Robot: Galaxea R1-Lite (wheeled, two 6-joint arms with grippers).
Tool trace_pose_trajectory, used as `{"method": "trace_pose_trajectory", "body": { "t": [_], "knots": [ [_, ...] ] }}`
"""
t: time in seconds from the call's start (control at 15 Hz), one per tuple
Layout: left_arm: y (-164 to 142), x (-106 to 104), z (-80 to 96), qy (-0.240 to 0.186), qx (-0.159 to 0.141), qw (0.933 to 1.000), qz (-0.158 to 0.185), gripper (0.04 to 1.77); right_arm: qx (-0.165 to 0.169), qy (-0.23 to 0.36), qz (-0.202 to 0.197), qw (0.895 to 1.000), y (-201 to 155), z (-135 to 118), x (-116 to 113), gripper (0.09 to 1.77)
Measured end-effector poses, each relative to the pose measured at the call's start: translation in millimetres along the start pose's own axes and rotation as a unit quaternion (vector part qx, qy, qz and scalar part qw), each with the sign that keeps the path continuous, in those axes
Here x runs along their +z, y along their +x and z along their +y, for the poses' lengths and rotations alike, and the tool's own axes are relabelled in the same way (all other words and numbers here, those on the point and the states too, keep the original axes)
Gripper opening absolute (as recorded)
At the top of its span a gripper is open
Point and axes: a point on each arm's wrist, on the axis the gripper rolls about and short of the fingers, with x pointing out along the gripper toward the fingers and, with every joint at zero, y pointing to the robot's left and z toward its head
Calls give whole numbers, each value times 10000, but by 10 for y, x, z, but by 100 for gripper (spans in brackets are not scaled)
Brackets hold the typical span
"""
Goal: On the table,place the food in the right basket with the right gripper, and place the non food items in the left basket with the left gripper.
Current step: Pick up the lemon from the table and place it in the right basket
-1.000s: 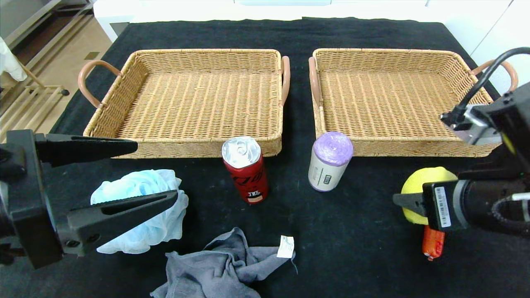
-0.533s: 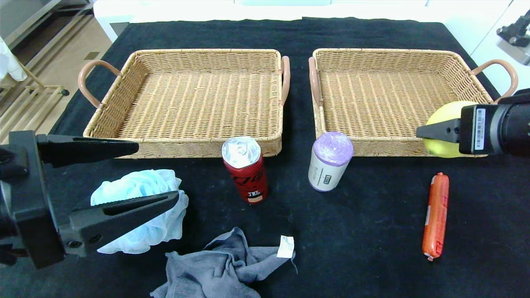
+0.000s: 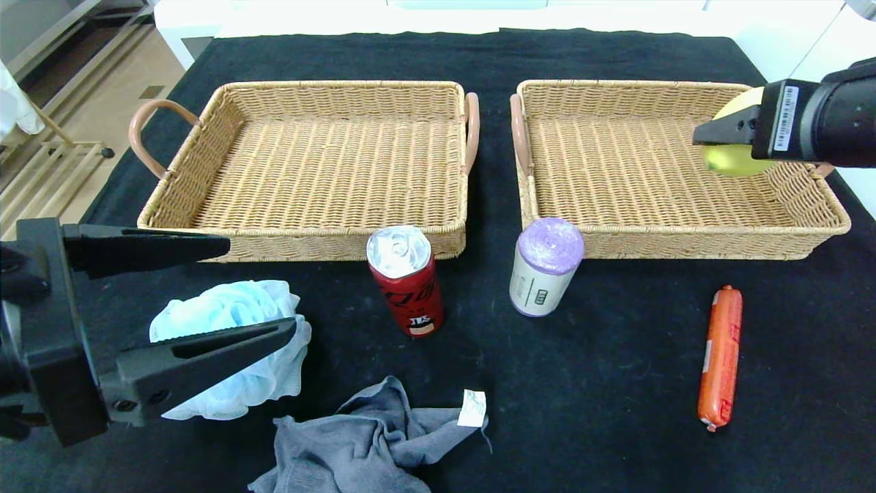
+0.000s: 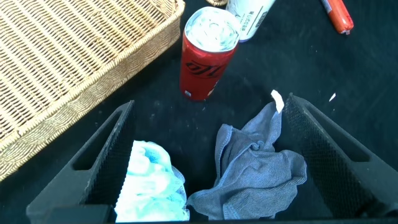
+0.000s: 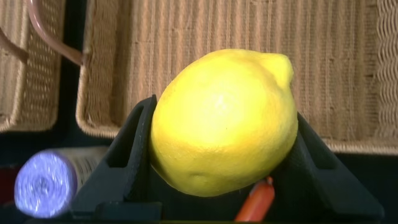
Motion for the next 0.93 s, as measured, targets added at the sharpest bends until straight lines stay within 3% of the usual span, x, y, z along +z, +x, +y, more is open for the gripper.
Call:
{"method": "trace_pose_trajectory", "body": {
  "t": [0.33, 0.6, 0.93],
  "knots": [
    [5, -4, 0, -3, -3, 10000, 12, 172, -111, 14, -328, 9994, 402, 29, 85, 121],
    [7, -6, 0, -4, -4, 10000, 16, 172, -27, 41, -288, 9996, 710, -3, 111, 121],
    [16, -11, 1, -7, -12, 10000, 32, 172, -197, 58, -180, 9996, 1069, -102, 73, 121]
  ]
}}
